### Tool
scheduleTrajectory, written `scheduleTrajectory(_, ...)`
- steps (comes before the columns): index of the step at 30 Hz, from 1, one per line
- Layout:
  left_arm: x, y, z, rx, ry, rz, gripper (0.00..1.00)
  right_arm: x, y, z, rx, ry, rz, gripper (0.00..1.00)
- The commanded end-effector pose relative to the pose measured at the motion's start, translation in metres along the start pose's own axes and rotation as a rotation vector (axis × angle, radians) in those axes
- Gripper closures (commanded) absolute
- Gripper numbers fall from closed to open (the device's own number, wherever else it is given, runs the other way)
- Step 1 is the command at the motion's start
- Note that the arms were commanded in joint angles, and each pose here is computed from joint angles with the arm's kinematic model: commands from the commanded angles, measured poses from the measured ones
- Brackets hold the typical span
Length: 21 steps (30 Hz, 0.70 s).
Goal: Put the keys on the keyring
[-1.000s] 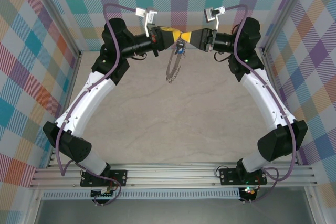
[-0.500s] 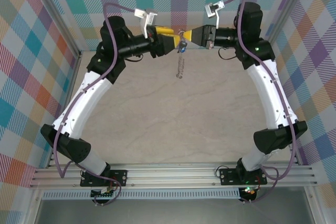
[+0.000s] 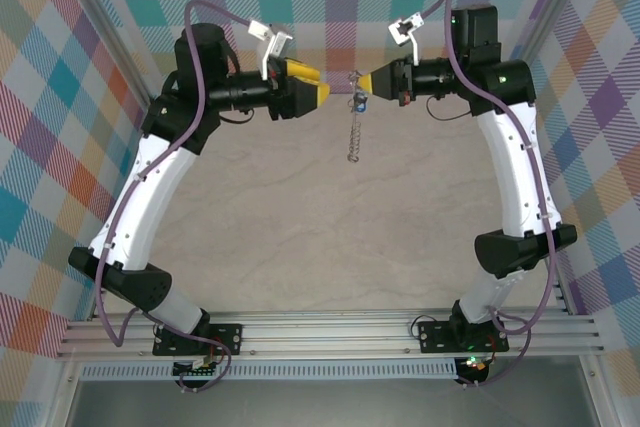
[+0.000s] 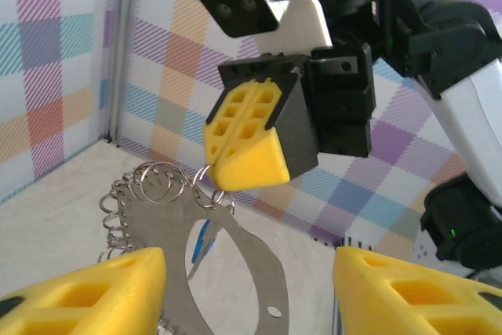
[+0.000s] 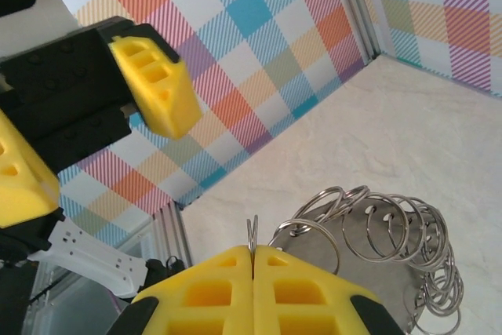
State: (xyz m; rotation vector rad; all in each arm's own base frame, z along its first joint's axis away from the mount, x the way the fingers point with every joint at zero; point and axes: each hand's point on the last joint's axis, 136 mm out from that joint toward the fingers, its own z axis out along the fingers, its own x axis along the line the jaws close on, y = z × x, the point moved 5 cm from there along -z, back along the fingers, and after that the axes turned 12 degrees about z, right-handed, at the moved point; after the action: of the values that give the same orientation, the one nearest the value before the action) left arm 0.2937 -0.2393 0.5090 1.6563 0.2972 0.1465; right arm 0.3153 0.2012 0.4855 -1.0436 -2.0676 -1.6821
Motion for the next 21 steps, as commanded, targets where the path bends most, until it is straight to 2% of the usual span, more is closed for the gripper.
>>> scheduleTrajectory(1, -0.004, -0.002, -0.001, 0.021, -0.075, -0.014, 0.5, 0.017, -0.004, -0.002, 0.018, 0.014, -0.083, 1.0)
scheduleTrajectory(4, -0.003, -0.003, 0.001, 0.025, -0.092, -0.021, 0.56, 0.027, -0.009, 0.002, 0.037, 0.003, -0.1, 1.0)
scheduleTrajectory(12, -0.002, -0.003, 0.005, 0.025, -0.119, -0.034, 0.65, 0.04, -0.015, 0.008, 0.056, -0.007, -0.159, 1.0)
scheduleTrajectory(14, -0.001, -0.004, 0.006, 0.025, -0.135, -0.043, 0.72, 0.041, -0.015, 0.009, 0.056, -0.001, -0.16, 1.0)
scheduleTrajectory(21, 0.0, -0.006, 0.01, 0.029, -0.162, -0.071, 0.73, 0.044, -0.016, 0.015, 0.064, 0.018, -0.157, 1.0)
